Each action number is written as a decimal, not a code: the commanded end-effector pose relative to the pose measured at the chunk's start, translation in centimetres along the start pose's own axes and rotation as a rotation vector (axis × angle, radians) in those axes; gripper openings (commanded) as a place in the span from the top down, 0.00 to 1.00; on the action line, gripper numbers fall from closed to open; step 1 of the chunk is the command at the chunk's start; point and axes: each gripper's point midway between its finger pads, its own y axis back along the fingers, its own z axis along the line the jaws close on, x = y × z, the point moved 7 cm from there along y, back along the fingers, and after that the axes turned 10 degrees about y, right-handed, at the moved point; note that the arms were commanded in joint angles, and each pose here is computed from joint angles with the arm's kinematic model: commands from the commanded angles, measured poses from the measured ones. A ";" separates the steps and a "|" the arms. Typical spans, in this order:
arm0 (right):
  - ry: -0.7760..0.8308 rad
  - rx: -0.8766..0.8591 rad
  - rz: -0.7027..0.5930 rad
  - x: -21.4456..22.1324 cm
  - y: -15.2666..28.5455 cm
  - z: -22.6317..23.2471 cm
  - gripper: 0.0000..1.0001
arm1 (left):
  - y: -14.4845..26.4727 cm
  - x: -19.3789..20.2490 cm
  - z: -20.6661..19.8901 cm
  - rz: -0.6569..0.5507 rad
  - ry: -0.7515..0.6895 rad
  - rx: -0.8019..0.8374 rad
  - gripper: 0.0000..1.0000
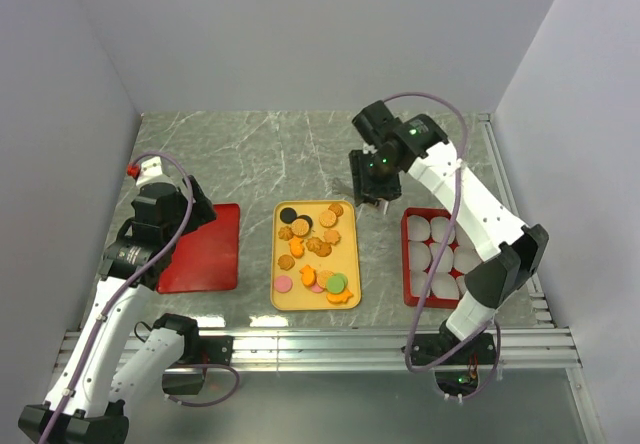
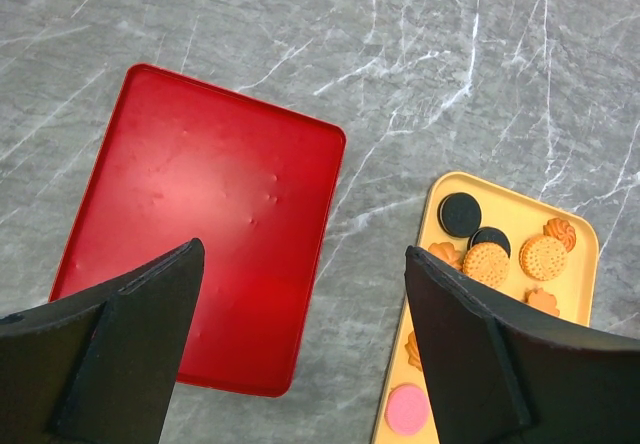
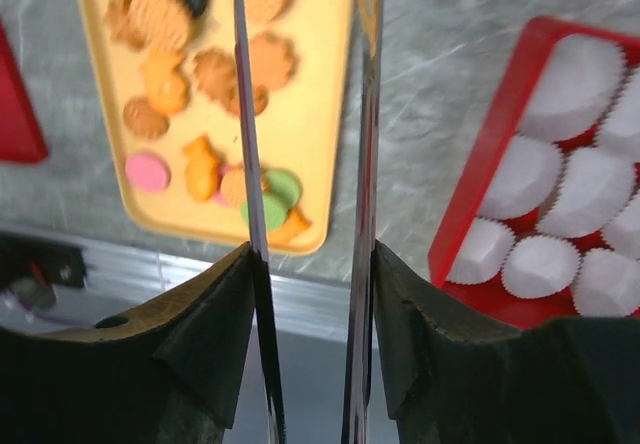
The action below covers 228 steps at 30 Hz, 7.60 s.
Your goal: Pack the cookies
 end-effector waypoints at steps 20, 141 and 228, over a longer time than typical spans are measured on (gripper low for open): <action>0.272 0.028 0.122 3.0 -2.9 10.1 0.38 | 0.7 -0.7 -0.3 -0.052 0.035 0.033 0.12; -0.350 0.230 0.023 9.7 -0.8 -9.5 0.42 | 0.3 1.1 -1.9 0.030 -0.026 0.077 0.13; 0.256 0.161 0.239 3.3 -6.8 7.2 0.46 | 1.4 0.3 -1.1 -0.041 0.010 0.048 0.13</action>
